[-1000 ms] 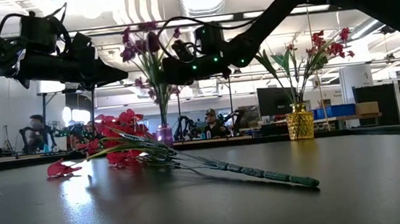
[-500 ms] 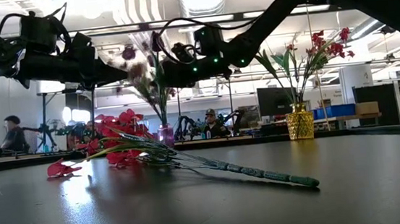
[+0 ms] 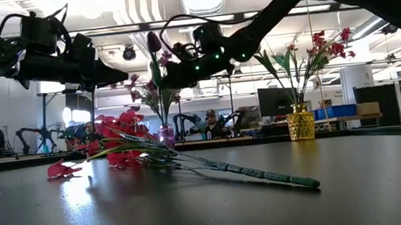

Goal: Sort flowers into vase by color
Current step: Put the bouquet of purple flowers into the purple vase

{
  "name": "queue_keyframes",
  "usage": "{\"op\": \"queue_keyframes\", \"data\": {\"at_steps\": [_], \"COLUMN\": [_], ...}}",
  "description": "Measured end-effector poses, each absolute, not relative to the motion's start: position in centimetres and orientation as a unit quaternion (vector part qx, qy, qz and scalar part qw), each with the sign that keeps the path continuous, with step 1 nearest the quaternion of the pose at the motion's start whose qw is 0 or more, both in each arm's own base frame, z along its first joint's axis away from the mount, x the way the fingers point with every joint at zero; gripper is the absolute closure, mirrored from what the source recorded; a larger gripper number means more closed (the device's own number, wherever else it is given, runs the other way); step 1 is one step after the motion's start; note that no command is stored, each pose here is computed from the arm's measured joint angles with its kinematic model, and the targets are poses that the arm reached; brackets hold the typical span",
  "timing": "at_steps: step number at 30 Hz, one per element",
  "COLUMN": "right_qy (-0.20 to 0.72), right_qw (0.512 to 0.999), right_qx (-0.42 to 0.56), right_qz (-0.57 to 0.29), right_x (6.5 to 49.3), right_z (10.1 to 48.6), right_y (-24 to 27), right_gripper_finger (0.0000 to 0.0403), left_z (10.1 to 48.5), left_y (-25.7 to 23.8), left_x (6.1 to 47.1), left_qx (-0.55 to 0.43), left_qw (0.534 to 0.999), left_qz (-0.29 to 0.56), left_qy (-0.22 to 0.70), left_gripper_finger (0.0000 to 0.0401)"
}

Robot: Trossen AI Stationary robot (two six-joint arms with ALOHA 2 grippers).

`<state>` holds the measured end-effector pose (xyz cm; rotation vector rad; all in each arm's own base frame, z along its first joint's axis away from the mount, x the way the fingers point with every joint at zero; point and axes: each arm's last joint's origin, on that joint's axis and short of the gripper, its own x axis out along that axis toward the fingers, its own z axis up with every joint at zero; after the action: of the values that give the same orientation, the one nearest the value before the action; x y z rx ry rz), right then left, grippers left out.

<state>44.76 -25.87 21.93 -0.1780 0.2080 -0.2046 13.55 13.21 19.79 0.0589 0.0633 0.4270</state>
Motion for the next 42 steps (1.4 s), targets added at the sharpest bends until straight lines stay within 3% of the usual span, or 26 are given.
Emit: {"op": "queue_keyframes", "data": {"at_steps": [10,16,20,32,36,42], "right_qy": [0.139,0.175,0.183,0.136,0.119,0.098], "right_qw": [0.978,0.967,0.965,0.970,0.968,0.969], "right_qx": [-0.114,-0.148,-0.153,-0.132,-0.140,-0.141], "right_qz": [-0.102,-0.112,-0.112,-0.149,-0.173,-0.175], "right_x": [43.9,43.7,42.5,33.9,31.3,29.0], "right_z": [25.0,26.6,26.8,26.4,26.2,26.3], "right_y": [-24.4,-21.8,-20.3,-15.8,-14.4,-13.2], "right_gripper_finger": [0.0389,0.0394,0.0394,0.0394,0.0394,0.0394], "left_z": [19.8,19.2,18.3,17.3,16.2,14.9], "left_y": [13.2,13.5,14.5,23.4,26.0,27.4], "left_x": [13.6,13.8,14.0,16.8,17.2,17.2], "left_qx": [0.024,-0.012,-0.028,-0.155,-0.190,-0.211], "left_qw": [0.976,0.975,0.961,0.963,0.953,0.941], "left_qz": [0.212,0.219,0.270,0.211,0.230,0.261], "left_qy": [0.031,0.039,0.046,0.057,0.058,0.044], "left_gripper_finger": [0.0363,0.0368,0.0396,0.0401,0.0384,0.0318]}}
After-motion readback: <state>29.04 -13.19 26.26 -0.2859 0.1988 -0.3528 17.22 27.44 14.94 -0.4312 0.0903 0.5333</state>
